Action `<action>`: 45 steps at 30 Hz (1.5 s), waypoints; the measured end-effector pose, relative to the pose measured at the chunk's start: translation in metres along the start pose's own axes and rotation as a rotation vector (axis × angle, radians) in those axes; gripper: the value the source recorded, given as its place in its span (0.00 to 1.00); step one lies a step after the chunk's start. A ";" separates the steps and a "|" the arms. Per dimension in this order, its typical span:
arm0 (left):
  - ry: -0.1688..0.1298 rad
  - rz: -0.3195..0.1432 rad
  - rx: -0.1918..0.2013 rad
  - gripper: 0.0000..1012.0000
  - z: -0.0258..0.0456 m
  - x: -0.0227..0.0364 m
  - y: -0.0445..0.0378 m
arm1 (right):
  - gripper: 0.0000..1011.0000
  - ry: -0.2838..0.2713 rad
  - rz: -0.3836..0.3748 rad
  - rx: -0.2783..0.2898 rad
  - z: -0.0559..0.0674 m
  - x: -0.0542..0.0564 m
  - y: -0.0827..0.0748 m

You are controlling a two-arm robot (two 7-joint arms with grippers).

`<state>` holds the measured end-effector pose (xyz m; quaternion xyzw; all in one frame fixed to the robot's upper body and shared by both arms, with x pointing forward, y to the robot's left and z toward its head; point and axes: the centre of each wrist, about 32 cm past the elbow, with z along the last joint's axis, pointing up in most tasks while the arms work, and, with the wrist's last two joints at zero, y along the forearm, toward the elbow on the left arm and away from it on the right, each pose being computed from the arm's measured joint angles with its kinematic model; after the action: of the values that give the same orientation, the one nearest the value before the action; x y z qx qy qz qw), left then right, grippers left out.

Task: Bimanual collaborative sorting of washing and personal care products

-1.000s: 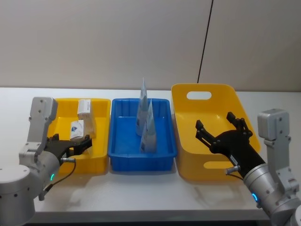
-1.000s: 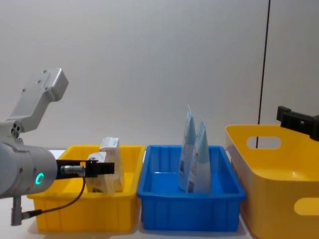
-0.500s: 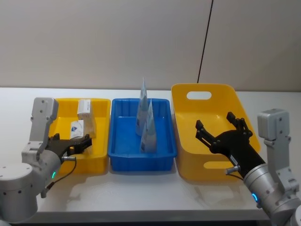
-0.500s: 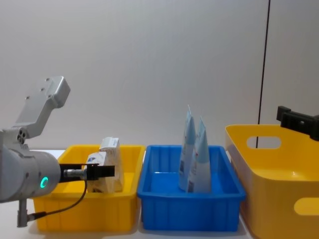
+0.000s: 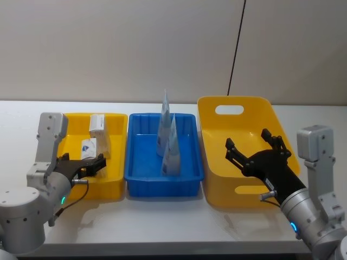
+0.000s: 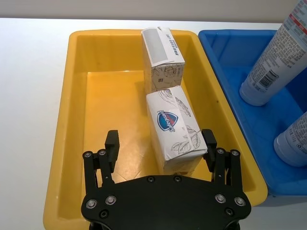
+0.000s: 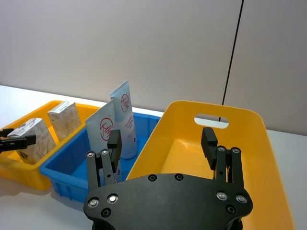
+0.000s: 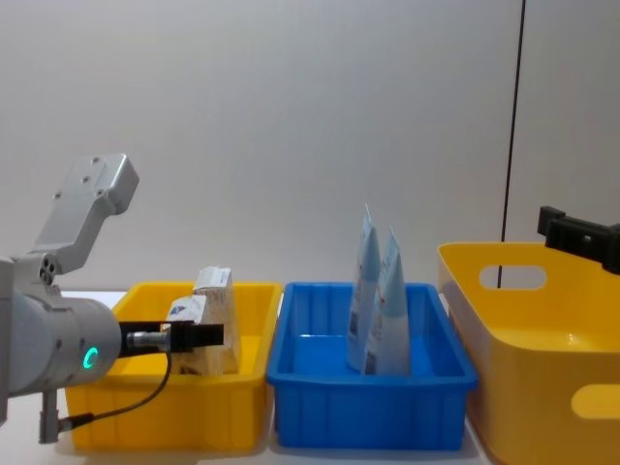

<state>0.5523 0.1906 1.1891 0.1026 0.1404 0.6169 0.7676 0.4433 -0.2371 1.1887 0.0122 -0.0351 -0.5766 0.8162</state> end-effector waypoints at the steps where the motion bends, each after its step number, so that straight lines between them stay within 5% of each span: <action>1: 0.000 0.000 0.000 0.99 0.0000 0.0000 0.0000 | 0.99 0.000 0.000 0.000 0.000 0.000 0.000; 13: 0.008 0.000 -0.007 0.97 -0.0005 -0.0008 -0.0017 | 0.99 0.000 0.000 0.000 0.000 0.000 0.000; 20: 0.010 0.000 -0.009 0.82 -0.0005 -0.0010 -0.0023 | 0.99 0.000 0.000 0.000 0.000 0.000 0.000; 32: 0.011 0.000 -0.010 0.42 -0.0007 -0.0012 -0.0029 | 0.99 0.000 0.000 0.000 0.000 0.000 0.000; 45: 0.003 -0.005 -0.017 0.37 -0.0001 -0.0008 -0.0023 | 0.99 0.000 0.000 0.000 0.000 0.000 0.000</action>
<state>0.5542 0.1893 1.1884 0.0950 0.1366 0.6164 0.7696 0.4433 -0.2371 1.1887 0.0122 -0.0351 -0.5766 0.8162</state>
